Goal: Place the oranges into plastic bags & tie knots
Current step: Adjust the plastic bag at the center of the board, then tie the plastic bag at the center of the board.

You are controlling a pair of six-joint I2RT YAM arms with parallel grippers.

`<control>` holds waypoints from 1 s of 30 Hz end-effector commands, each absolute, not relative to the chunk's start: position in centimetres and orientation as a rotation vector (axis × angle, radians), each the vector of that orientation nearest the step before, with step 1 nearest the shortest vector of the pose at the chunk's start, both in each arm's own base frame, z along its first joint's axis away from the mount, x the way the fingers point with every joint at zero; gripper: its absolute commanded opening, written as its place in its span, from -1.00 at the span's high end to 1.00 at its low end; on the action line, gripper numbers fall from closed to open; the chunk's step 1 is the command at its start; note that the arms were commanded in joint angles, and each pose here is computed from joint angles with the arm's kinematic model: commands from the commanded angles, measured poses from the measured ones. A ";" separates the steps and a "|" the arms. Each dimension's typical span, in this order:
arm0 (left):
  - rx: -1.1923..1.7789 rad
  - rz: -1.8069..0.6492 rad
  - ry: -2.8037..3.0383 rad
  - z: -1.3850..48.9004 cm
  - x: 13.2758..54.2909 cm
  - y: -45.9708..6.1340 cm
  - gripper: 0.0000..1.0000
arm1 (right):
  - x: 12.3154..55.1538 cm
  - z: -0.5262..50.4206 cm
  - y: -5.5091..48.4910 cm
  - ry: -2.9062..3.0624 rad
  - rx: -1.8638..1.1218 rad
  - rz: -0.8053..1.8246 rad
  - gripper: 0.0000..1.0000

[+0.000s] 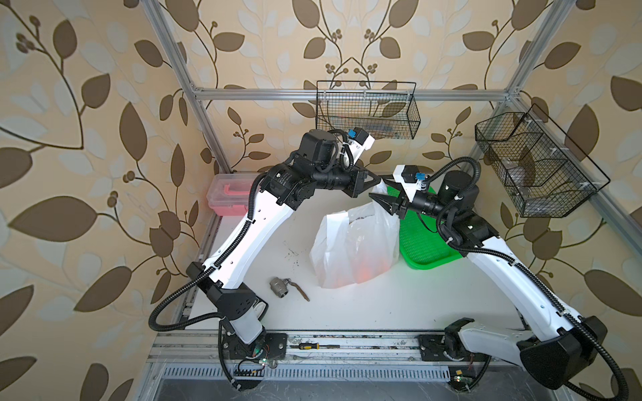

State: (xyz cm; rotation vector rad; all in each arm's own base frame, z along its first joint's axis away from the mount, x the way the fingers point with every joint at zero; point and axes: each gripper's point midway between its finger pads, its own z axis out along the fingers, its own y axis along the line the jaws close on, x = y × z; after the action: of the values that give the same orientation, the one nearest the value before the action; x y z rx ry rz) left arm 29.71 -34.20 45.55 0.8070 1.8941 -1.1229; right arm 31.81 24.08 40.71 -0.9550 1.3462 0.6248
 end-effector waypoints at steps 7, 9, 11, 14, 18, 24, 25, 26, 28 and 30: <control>0.807 -1.125 1.727 50.5 27.6 -32.9 1.00 | 31.2 36.4 24.8 1.393 -0.953 0.726 0.75; 0.800 -1.115 1.724 50.6 27.7 -32.8 1.00 | 31.2 35.3 24.9 1.411 -0.942 0.748 0.78; 0.798 -1.109 1.725 50.5 27.8 -32.8 1.00 | 31.3 34.3 25.0 1.428 -0.932 0.767 0.81; 0.789 -1.094 1.733 50.3 28.0 -32.7 1.00 | 31.5 32.9 24.9 1.460 -0.914 0.785 0.98; 0.760 -1.044 1.734 50.4 28.3 -31.9 0.57 | 31.7 32.3 24.2 1.486 -0.861 0.804 1.00; 0.640 -0.839 1.698 50.1 27.1 -26.4 -0.54 | 31.9 32.6 22.1 1.513 -0.772 0.820 1.00; 0.624 -0.796 1.691 49.3 26.7 -25.3 -0.60 | 31.9 32.4 22.0 1.525 -0.775 0.817 1.00; 0.615 -0.766 1.681 48.8 26.1 -24.4 -0.66 | 31.8 32.4 21.9 1.528 -0.776 0.811 1.00; 0.602 -0.713 1.663 46.9 24.7 -22.4 -0.79 | 31.4 32.4 21.6 1.530 -0.776 0.808 1.00; 0.592 -0.691 1.651 45.1 23.3 -21.0 -0.93 | 31.2 32.5 21.2 1.526 -0.768 0.806 1.00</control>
State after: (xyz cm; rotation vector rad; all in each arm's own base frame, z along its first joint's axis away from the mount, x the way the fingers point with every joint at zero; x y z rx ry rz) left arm 23.54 -23.22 44.34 0.6395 1.7582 -0.7910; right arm 32.01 21.55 32.37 -0.7647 1.5344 0.7923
